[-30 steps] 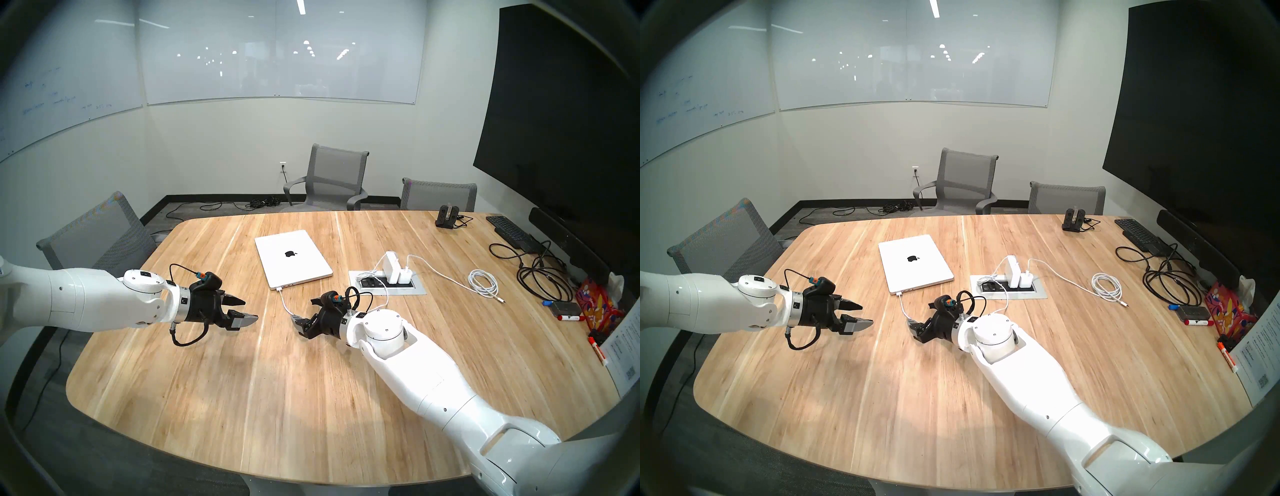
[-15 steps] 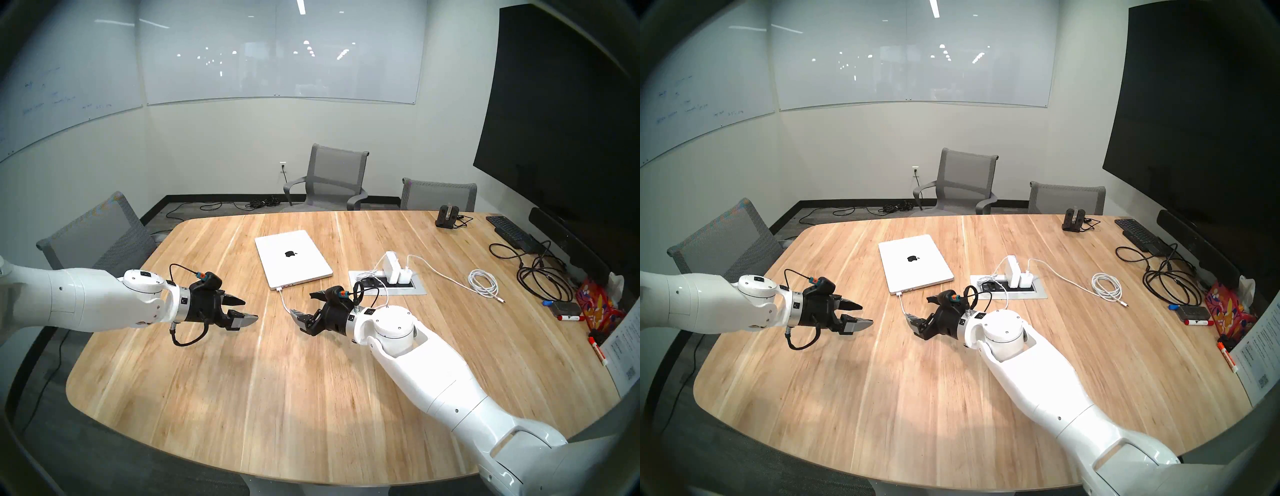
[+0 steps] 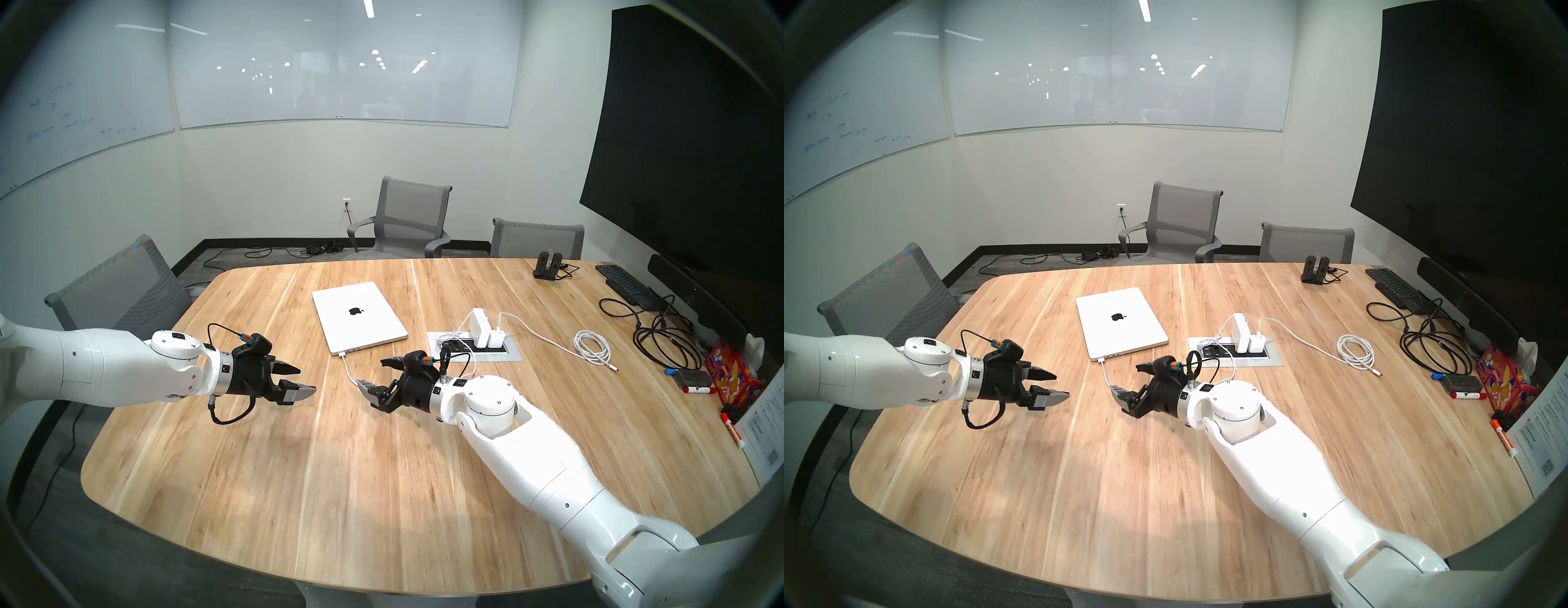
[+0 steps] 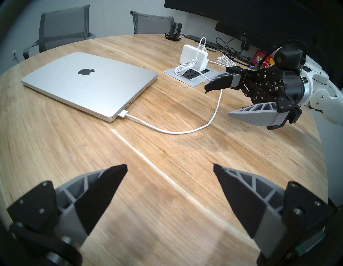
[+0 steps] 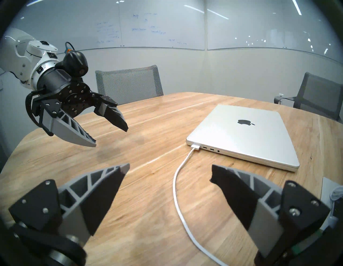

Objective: Plug the charging cable into the port of a MacBook

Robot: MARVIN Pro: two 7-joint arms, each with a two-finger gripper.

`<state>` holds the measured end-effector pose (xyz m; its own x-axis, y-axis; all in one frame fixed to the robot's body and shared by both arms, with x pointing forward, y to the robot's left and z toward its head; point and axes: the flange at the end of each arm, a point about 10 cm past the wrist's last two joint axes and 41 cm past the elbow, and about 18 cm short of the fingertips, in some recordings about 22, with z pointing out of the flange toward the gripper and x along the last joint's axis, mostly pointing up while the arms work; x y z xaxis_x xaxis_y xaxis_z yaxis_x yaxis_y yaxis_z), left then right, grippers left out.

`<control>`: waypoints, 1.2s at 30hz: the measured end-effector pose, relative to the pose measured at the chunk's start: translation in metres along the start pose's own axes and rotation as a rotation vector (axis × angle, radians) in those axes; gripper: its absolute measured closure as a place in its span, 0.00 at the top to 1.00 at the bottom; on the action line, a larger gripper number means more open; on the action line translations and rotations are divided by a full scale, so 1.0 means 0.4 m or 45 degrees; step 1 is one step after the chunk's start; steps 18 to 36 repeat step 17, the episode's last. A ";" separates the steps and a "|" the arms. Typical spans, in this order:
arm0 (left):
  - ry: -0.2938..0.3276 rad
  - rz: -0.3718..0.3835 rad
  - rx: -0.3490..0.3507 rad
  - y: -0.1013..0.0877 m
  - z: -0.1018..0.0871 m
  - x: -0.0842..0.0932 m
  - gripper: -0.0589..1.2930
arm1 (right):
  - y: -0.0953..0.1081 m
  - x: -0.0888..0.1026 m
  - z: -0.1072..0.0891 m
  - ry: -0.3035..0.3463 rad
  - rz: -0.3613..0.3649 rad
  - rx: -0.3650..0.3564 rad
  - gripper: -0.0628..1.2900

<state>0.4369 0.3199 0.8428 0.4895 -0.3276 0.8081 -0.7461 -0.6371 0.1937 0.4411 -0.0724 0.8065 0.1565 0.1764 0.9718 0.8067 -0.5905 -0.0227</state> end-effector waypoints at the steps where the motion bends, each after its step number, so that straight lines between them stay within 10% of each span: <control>1: 0.000 0.000 0.000 0.000 0.000 0.000 0.97 | 0.000 0.001 0.000 0.001 0.000 0.001 0.93; 36: 0.000 0.000 0.000 0.000 0.000 0.000 0.97 | 0.000 0.005 0.000 0.008 0.002 0.004 0.93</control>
